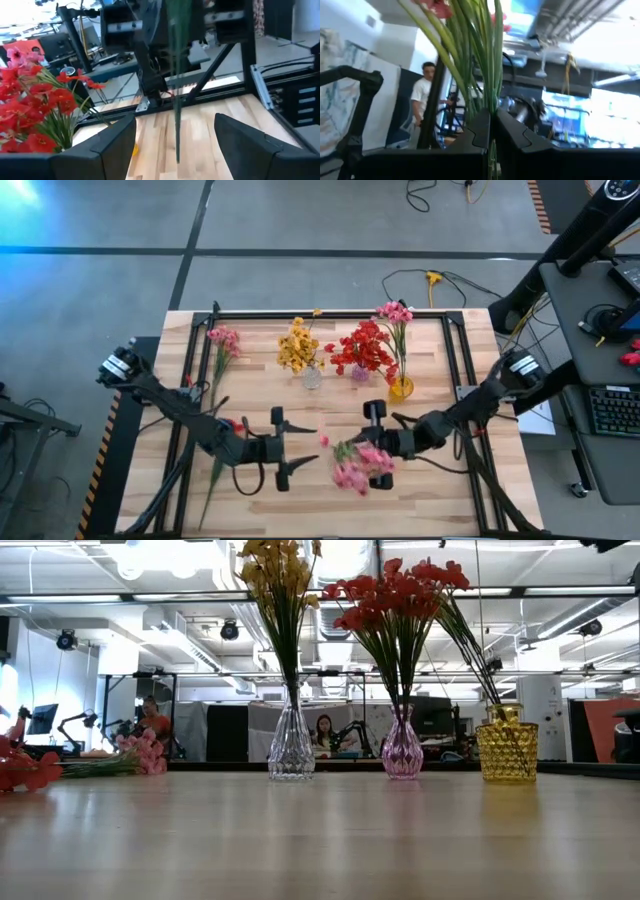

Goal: Sort flowers into vase by color
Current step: Put the right pink flowers into the yellow vase

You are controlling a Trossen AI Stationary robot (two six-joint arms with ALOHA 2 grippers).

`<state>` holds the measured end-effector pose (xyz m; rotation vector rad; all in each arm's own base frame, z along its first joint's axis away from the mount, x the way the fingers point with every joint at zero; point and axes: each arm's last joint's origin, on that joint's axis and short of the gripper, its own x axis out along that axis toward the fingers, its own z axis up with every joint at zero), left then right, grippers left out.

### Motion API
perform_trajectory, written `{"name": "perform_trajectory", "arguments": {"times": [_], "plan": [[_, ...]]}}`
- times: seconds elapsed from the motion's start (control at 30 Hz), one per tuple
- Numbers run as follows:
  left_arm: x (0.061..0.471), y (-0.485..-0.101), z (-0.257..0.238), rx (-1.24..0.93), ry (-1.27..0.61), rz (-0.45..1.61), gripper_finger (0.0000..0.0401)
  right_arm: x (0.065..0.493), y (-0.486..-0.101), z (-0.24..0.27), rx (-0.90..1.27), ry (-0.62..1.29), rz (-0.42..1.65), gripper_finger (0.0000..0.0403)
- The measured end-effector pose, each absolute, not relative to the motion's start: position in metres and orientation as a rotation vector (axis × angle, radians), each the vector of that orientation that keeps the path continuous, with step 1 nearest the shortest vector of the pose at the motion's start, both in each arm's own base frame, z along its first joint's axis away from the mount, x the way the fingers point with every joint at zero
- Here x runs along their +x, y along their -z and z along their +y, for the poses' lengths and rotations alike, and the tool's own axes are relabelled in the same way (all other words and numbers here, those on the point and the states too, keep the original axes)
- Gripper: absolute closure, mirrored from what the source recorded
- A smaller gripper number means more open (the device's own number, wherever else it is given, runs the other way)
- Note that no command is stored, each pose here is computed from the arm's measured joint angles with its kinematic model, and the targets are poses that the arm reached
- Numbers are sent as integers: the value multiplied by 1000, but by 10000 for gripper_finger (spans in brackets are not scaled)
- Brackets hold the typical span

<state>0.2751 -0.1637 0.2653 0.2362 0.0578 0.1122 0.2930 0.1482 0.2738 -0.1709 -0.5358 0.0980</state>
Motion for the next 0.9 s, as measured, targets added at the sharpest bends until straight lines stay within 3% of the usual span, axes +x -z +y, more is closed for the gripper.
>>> {"name": "perform_trajectory", "arguments": {"times": [0.27, 0.43, 0.6, 0.83, 0.9], "plan": [[295, -258, -165, 226, -44, 53, 153, 319, -287, 159, -283, -95, -607, 394], [298, -260, -165, 222, -48, 48, 184, 328, -297, 162, -324, -88, -657, 394], [297, -261, -164, 220, -52, 45, 245, 334, -302, 163, -348, -70, -671, 393], [297, -261, -163, 226, -102, 57, 375, 336, -304, 161, -292, -25, -636, 391], [296, -260, -161, 233, -135, 74, 392, 335, -303, 160, -287, -17, -613, 391]]}}
